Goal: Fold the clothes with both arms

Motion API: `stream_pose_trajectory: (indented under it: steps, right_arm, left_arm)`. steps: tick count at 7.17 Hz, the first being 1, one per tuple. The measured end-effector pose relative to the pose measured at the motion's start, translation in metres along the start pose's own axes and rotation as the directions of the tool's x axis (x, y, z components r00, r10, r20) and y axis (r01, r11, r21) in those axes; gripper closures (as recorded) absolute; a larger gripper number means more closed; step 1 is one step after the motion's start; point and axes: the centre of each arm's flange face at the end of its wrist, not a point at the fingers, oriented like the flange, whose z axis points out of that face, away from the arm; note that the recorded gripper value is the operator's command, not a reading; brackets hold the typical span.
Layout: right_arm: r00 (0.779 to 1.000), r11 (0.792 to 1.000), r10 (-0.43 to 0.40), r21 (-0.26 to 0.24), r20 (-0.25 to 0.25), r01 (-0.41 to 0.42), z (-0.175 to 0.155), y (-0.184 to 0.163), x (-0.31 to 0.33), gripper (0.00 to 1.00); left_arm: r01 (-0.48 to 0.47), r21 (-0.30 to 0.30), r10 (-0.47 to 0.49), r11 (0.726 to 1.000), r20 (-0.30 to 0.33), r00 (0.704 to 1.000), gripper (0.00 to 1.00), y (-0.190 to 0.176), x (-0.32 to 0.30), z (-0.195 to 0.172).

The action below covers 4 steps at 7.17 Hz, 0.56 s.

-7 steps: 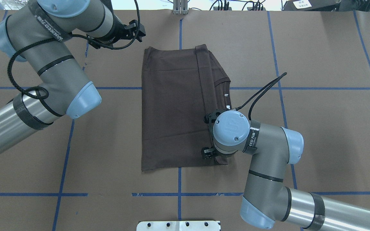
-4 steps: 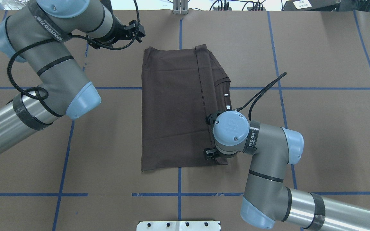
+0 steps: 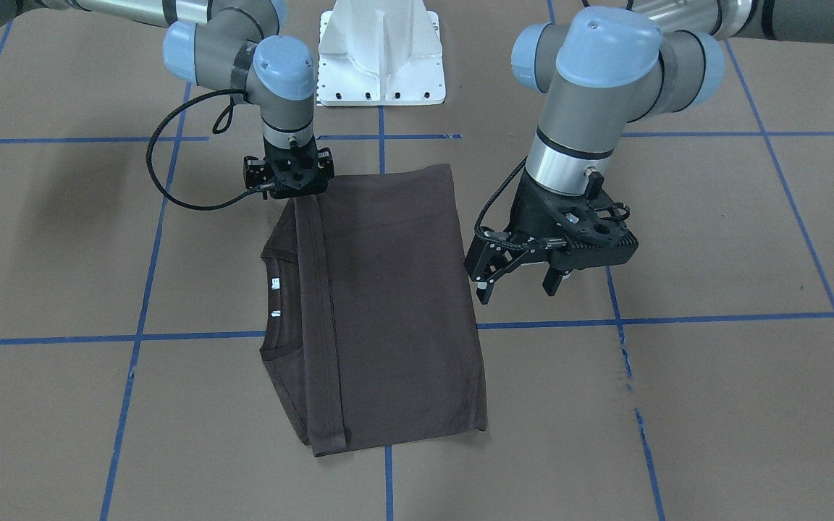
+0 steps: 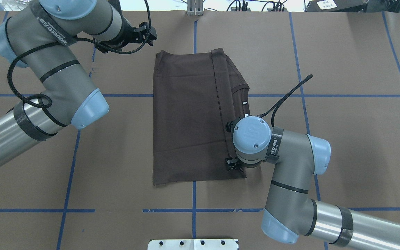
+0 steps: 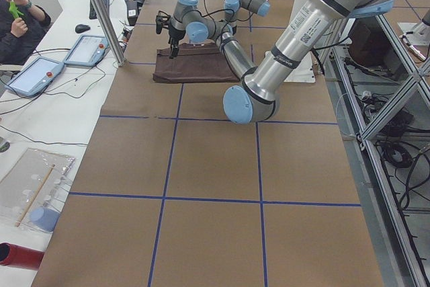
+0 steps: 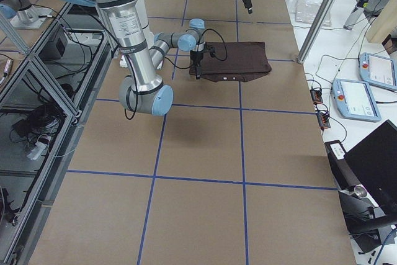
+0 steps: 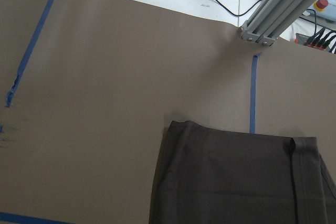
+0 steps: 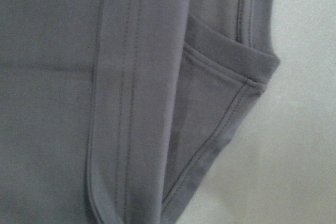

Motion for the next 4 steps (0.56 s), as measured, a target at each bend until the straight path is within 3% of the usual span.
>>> stream_pose_trajectory:
  steps: [4]
  right_arm:
    - [0.998,1.000,-0.024,-0.008,-0.061,0.023,0.015,-0.007,0.062,0.00]
  left_arm:
    - [0.001,-0.001,-0.001,1.000,-0.003,1.000,0.00,0.001,0.001,0.000]
